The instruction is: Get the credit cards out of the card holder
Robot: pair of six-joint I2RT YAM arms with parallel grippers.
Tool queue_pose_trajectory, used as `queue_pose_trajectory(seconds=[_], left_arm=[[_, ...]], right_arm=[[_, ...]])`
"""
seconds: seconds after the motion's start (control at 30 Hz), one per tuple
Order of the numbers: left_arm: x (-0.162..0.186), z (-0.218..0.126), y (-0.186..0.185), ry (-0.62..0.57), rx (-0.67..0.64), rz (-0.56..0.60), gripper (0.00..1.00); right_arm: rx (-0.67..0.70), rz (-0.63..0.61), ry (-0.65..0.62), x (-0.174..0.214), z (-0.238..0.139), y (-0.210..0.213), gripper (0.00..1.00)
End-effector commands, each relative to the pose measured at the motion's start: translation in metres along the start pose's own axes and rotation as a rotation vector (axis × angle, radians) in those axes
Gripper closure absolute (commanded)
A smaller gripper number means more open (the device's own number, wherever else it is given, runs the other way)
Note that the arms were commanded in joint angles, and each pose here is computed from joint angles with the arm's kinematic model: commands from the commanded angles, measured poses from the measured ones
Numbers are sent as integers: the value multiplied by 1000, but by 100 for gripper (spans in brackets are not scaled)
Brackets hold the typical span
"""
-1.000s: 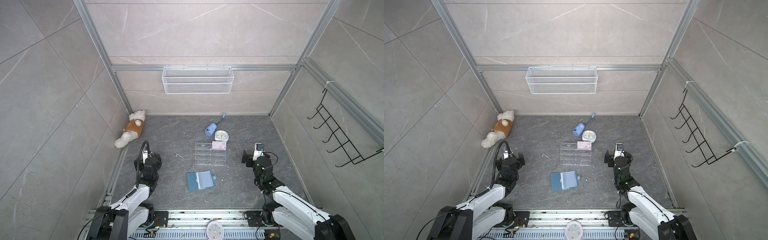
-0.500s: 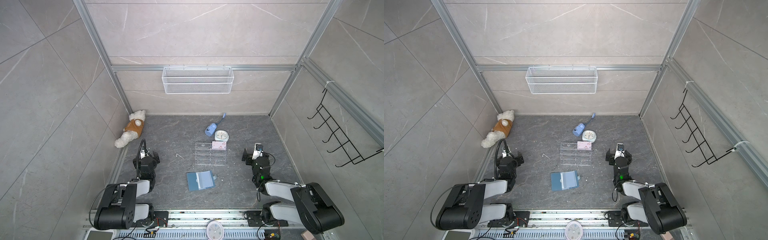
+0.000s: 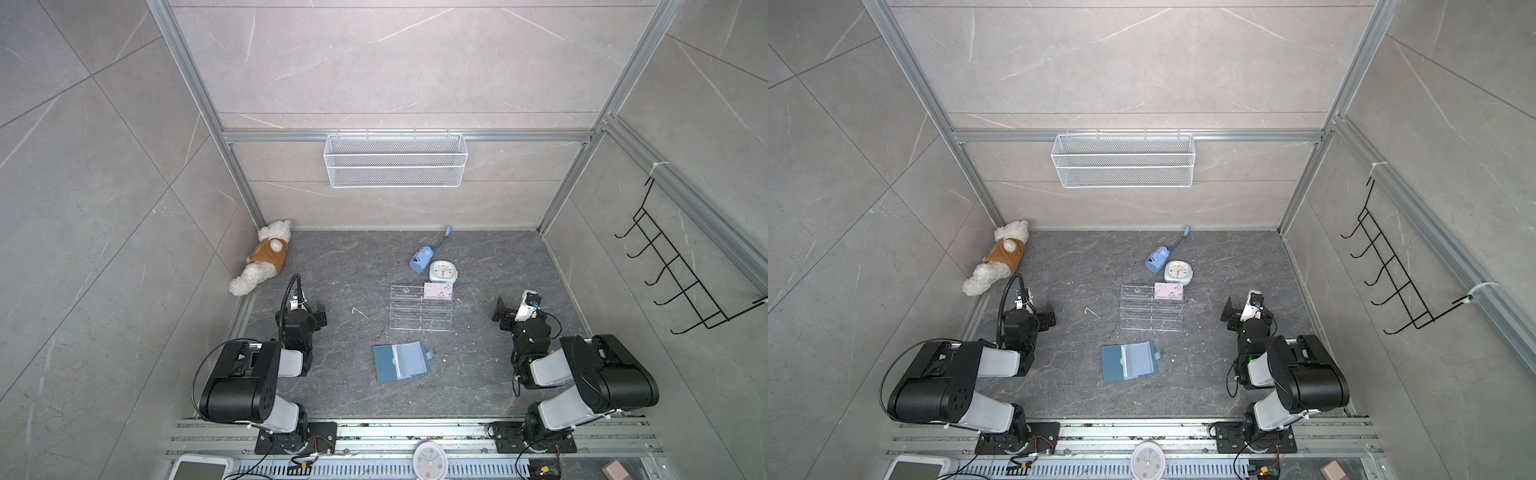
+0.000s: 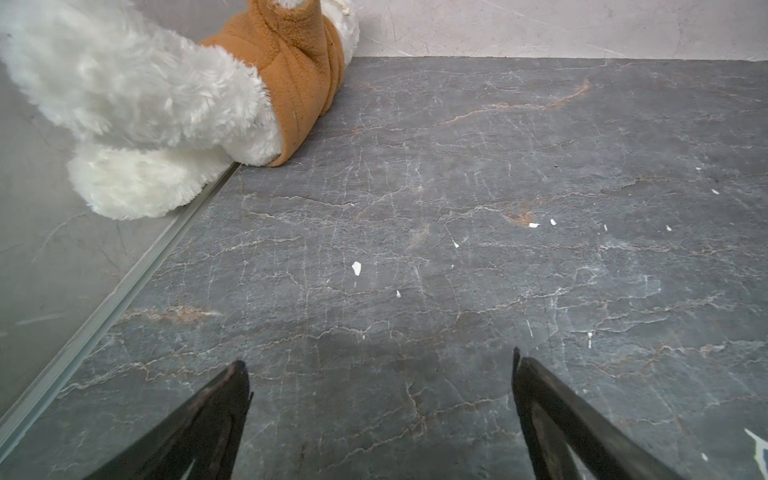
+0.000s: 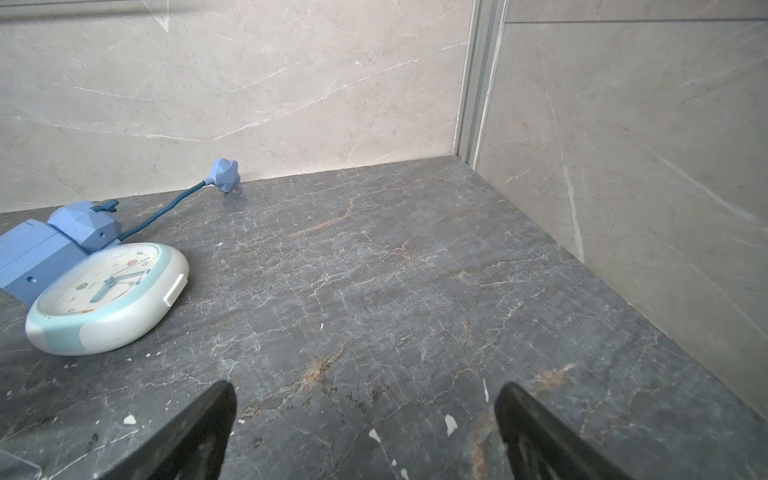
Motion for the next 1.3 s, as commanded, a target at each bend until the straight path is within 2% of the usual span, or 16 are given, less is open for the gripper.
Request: queue_pose_trajectory(seconds=[0.0,0.5,1.27], left_arm=[[-20,7,-1,-50,16,13,0],[-20,15,5,-3,48,-26,0],[-19,17,6,7,71,-40,0]], right_arm=[[-36,41,-13,-10,6,5,0],[-46,-9,120,-5,30,14,0],[-32,-32,119,-5,31,18,0]])
Point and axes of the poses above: each gripper's point midway between its finger pads, its own z axis out along the fingers, its own y axis along the line the jaws close on, x = y × z, the point moved 3 cm from there along -z, back along the fingers, and after that the axes turned 4 degrees about z, right-handed, at the moved point
